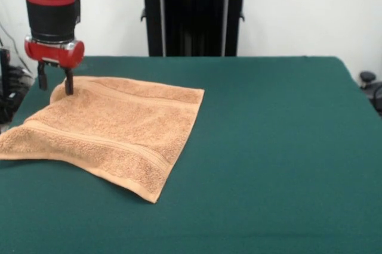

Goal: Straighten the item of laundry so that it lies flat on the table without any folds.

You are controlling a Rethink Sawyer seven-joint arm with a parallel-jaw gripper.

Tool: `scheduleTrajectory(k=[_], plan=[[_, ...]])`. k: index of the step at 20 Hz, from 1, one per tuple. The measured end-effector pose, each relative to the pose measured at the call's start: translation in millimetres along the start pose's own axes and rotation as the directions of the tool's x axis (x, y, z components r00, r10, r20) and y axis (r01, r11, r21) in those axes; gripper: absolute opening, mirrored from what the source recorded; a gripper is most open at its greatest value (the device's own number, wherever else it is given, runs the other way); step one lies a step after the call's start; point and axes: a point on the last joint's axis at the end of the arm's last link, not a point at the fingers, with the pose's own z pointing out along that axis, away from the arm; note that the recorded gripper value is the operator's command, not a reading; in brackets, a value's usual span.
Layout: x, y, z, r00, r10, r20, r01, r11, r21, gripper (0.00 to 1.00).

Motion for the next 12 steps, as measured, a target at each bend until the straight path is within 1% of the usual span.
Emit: scheduleTrajectory(k=[6, 12], plan=[[-2, 4, -3, 1.0, -0.009, 0.004, 0.009, 1.0, 0.002, 1.0], [-4, 15, -10, 0.999, -0.031, 0.008, 0.031, 1.0, 0.003, 1.0]])
